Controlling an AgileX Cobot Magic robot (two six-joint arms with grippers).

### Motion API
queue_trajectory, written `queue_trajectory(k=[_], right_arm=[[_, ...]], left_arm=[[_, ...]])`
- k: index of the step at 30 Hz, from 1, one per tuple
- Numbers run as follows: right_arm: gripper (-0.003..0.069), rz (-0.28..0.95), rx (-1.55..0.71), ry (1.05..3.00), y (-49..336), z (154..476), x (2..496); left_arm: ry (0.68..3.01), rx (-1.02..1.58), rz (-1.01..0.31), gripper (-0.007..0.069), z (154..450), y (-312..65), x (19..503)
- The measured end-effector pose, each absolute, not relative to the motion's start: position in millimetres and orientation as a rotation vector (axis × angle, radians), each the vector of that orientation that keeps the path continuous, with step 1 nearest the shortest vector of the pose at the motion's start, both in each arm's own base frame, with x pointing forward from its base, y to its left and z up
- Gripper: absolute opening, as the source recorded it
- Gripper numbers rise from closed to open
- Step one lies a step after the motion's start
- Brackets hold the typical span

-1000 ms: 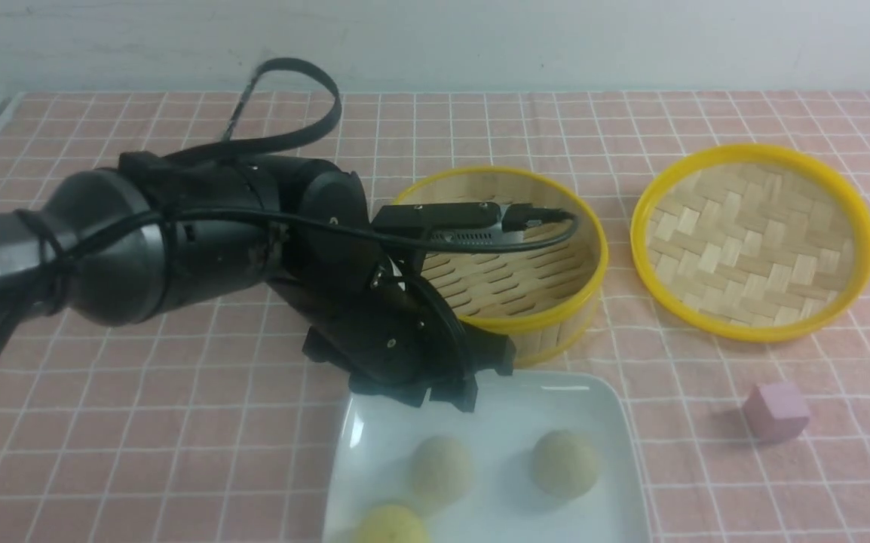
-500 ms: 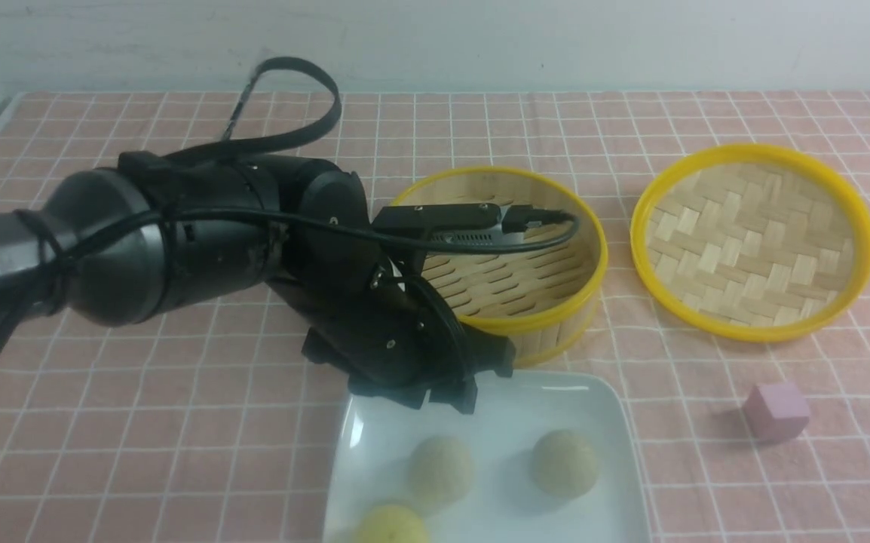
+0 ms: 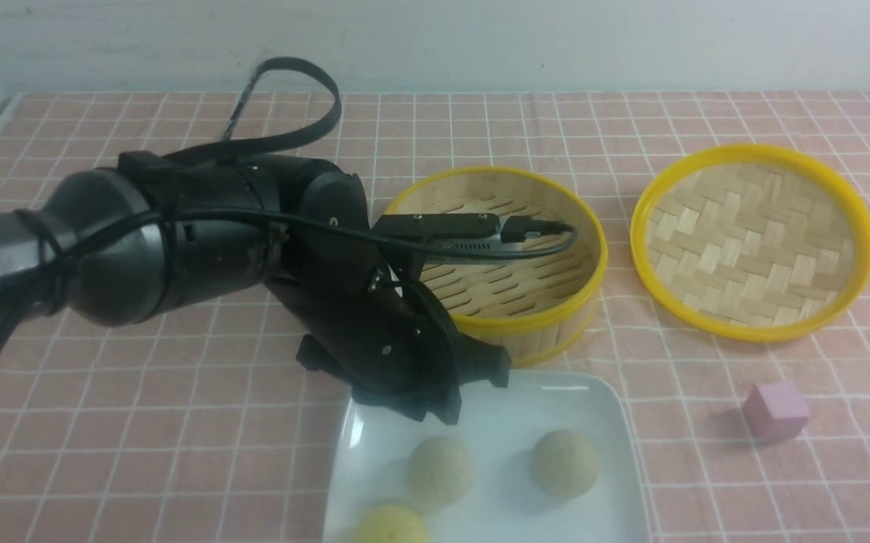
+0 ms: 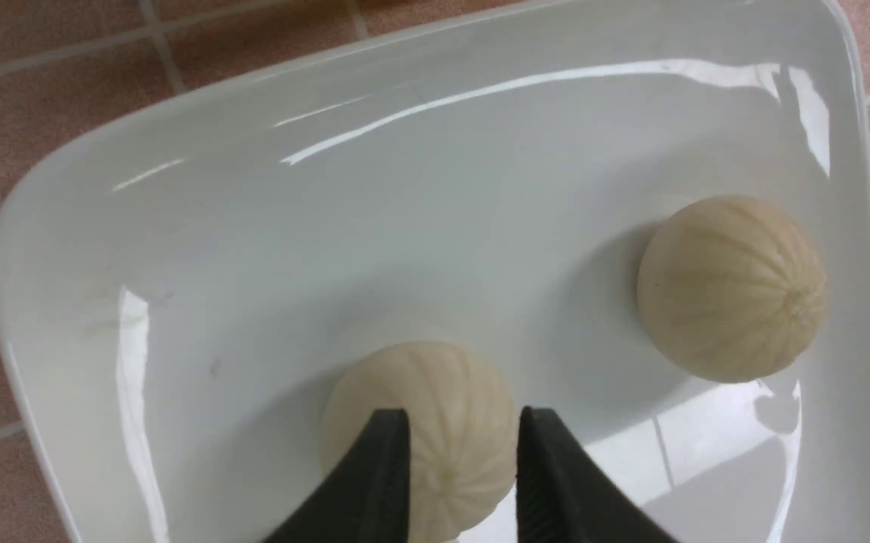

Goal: Put the steamed buns into the plate on the pink tablecloth.

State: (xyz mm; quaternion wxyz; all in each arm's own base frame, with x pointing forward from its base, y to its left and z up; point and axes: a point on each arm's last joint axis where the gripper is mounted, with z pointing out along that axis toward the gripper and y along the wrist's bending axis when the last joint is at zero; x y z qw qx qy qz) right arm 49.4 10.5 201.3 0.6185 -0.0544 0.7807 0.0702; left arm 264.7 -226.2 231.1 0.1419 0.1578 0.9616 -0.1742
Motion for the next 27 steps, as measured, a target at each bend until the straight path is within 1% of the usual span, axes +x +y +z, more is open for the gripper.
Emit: queue_trajectory(k=[1, 3, 4, 5, 7, 9, 10, 12, 15, 16, 17, 20, 21, 22, 23, 25, 27], right_arm=[[0.0097, 0.149, -0.112, 1.817, 9.7, 194.1, 49.8], [0.0100, 0.130, -0.096, 1.873, 8.7, 178.7, 50.7], [0.0101, 0.126, -0.092, 1.890, 8.5, 174.7, 50.8], [0.0103, 0.121, -0.088, 1.893, 8.2, 173.2, 50.9], [0.0106, 0.115, -0.086, 1.890, 7.8, 173.5, 51.0], [0.0109, 0.112, -0.086, 1.889, 7.7, 173.6, 51.1], [0.0113, 0.109, -0.087, 1.888, 7.6, 173.7, 51.1], [0.0113, 0.108, -0.088, 1.888, 7.6, 173.7, 51.1], [0.0117, 0.107, -0.089, 1.888, 7.5, 173.7, 51.1], [0.0117, 0.107, -0.089, 1.888, 7.5, 173.7, 51.1], [0.0122, 0.104, -0.090, 1.888, 7.4, 173.7, 51.1], [0.0125, 0.104, -0.090, 1.888, 7.4, 173.7, 51.1], [0.0125, 0.104, -0.090, 1.888, 7.4, 173.7, 51.1], [0.0127, 0.104, -0.090, 1.888, 7.4, 173.7, 51.1], [0.0130, 0.104, -0.090, 1.888, 7.4, 173.7, 51.1], [0.0134, 0.104, -0.090, 1.888, 7.4, 173.7, 51.1], [0.0134, 0.104, -0.090, 1.888, 7.4, 173.7, 51.1]], left_arm=[[2.773, 0.458, -0.499, 0.0160, 231.1, -226.0, 264.8], [2.760, 0.464, -0.495, 0.0097, 233.5, -225.3, 264.8], [2.752, 0.467, -0.493, 0.0078, 235.2, -224.8, 264.7], [2.736, 0.476, -0.487, 0.0039, 238.7, -223.6, 264.0], [2.705, 0.493, -0.474, 0.0010, 246.2, -220.8, 262.7], [2.685, 0.504, -0.465, 0.0002, 251.9, -218.6, 261.4], [2.657, 0.522, -0.451, -0.0001, 261.5, -214.6, 258.3], [2.636, 0.537, -0.437, -0.0001, 269.4, -210.8, 255.3], [2.569, 0.561, -0.389, -0.0001, 300.7, -193.7, 240.3], [2.569, 0.561, -0.389, -0.0001, 300.7, -193.7, 240.3], [2.513, 0.550, -0.331, -0.0001, 329.6, -173.2, 222.9], [2.475, 0.507, -0.250, -0.0001, 356.3, -144.2, 197.5], [2.471, 0.507, -0.245, -0.0001, 357.6, -142.2, 195.7], [2.447, 0.471, -0.224, -0.0001, 364.2, -127.6, 181.7], [2.422, 0.444, -0.213, -0.0001, 364.3, -115.4, 169.7], [2.318, 0.396, -0.246, -0.0001, 365.1, -98.6, 151.7], [2.213, 0.355, -0.302, -0.0001, 356.6, -89.1, 140.3]])
